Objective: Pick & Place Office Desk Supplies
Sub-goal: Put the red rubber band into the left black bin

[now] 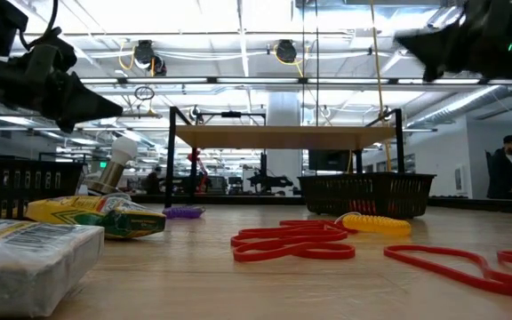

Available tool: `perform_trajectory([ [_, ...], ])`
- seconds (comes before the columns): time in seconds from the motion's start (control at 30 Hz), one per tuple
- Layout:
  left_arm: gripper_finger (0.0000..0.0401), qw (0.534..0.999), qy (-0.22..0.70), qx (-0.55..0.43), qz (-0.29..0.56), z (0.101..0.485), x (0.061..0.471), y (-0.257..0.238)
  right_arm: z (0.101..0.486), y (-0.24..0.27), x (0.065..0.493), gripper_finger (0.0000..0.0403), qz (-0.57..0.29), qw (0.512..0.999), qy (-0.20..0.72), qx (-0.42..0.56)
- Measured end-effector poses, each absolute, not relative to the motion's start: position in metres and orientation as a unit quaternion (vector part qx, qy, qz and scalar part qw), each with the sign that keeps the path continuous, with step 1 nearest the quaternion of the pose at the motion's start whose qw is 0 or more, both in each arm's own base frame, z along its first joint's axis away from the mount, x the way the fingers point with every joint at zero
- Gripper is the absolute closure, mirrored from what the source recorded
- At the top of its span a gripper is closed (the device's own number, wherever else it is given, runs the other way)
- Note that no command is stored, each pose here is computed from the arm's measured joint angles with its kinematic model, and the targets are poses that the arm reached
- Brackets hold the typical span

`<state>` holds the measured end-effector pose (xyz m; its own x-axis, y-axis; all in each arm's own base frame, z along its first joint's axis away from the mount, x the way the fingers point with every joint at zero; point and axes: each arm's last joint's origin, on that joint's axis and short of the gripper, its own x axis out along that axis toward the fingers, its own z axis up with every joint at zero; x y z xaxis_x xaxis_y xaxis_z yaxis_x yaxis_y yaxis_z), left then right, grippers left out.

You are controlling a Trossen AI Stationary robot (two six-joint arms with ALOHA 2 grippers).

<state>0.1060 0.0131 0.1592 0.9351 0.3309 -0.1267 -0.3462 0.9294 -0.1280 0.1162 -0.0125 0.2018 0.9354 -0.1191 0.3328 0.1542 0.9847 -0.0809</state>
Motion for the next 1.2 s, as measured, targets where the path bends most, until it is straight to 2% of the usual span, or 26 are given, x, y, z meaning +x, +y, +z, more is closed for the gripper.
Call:
perform_trajectory([
  [0.1, 0.0377, 0.981, 0.06, -0.069, 0.173, 0.158, 0.107, 0.013, 0.208, -0.01, 0.114, 0.0401, -0.035, 0.975, -0.202, -0.088],
  [0.2, 0.0377, 0.98, 0.069, -0.07, 0.172, 0.156, 0.108, 0.013, 0.206, -0.009, 0.115, 0.0401, -0.014, 0.976, -0.19, -0.103],
  [0.4, 0.0377, 0.977, 0.084, -0.064, 0.188, 0.153, 0.109, 0.014, 0.2, -0.009, 0.117, 0.0401, -0.008, 0.986, -0.157, -0.059],
  [0.67, 0.0377, 0.973, 0.084, -0.052, 0.206, 0.153, 0.11, 0.015, 0.176, -0.017, 0.121, 0.0402, -0.13, 0.991, -0.035, 0.008],
  [0.87, 0.0378, 0.962, 0.066, -0.095, 0.248, 0.155, 0.11, 0.017, 0.177, -0.015, 0.121, 0.0401, -0.096, 0.995, -0.038, 0.008],
  [1.07, 0.0396, 0.969, 0.066, -0.129, 0.2, 0.194, 0.126, 0.015, 0.18, -0.015, 0.121, 0.0402, -0.09, 0.995, -0.054, 0.006],
  [1.2, 0.0399, 0.969, 0.132, -0.128, 0.167, 0.232, 0.157, 0.011, 0.183, -0.015, 0.121, 0.0402, -0.091, 0.993, -0.071, 0.002],
])
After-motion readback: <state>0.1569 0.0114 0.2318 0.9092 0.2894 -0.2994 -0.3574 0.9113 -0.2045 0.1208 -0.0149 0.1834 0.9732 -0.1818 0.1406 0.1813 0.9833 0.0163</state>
